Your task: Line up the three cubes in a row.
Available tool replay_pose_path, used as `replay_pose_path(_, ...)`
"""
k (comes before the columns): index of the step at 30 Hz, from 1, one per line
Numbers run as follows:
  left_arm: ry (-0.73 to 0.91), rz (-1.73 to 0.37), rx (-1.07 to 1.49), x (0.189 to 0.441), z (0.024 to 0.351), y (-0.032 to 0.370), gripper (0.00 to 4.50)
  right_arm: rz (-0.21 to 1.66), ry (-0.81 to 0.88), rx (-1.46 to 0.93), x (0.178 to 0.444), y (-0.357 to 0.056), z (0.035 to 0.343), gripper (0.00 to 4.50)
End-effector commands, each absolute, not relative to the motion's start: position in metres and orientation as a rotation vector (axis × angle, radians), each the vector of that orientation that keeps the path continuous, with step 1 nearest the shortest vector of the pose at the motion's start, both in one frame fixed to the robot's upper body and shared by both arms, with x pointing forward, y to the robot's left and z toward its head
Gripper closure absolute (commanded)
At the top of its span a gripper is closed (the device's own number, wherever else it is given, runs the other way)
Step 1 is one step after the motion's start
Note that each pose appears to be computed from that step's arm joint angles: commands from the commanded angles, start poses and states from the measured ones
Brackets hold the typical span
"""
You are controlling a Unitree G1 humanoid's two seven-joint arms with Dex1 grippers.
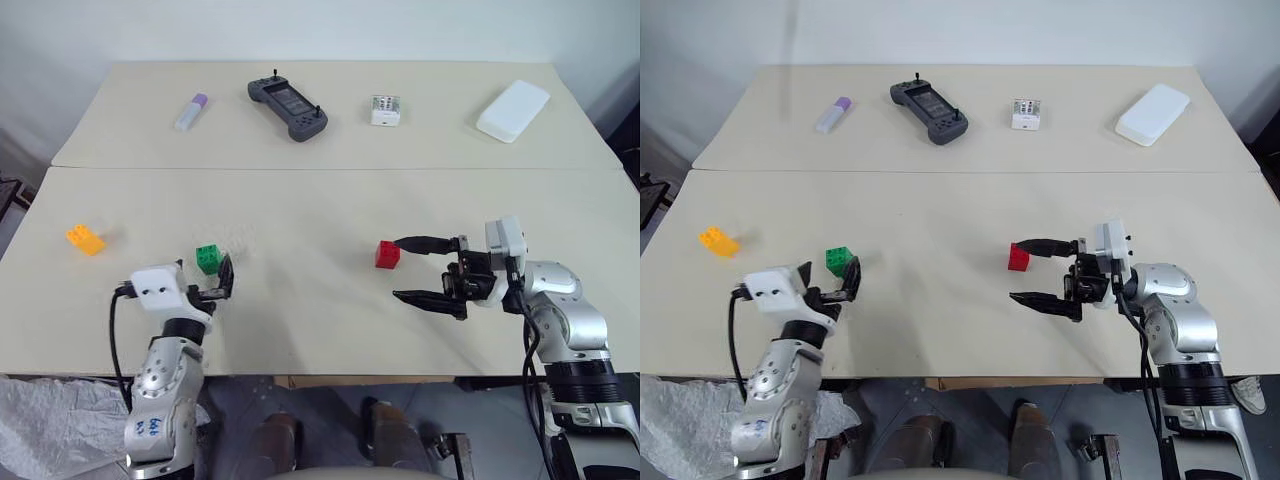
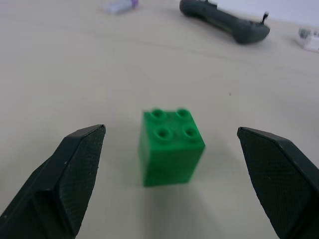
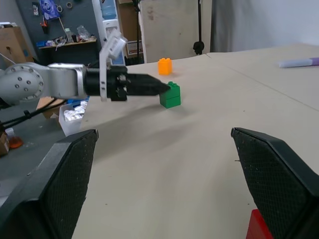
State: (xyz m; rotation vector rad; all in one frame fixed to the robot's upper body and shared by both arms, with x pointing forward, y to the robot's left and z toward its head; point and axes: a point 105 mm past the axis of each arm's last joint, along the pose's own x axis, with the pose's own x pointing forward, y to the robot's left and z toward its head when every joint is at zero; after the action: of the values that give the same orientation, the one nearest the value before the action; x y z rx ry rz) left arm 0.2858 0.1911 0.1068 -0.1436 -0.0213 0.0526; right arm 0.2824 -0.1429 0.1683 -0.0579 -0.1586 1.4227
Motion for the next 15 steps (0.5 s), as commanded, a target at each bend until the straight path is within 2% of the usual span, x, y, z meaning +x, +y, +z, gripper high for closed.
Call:
replay_pose_path(1,-0.010,0.051,-0.101,0.292,0.105,0.181,0.00,1.420,-0.186,-0.071,0.280,-0.146,0.178,0.02)
replay_pose_path(3,0.005,0.077,-0.074,0.295,0.102,0.181,0.00,1.419,-0.183,-0.070,0.280,-0.146,0.178,0.02)
replay_pose_path(5,-0.012,0.085,-0.073,0.296,0.103,0.182,0.38,1.417,-0.181,-0.070,0.280,-0.147,0.178,0.00)
replay_pose_path(14,-0.060,0.048,-0.037,0.298,0.101,0.193,2.95,1.388,-0.153,-0.050,0.276,-0.151,0.168,0.00)
replay_pose_path(15,-0.082,0.014,-0.020,0.299,0.103,0.192,2.95,1.387,-0.152,-0.049,0.275,-0.151,0.167,0.00)
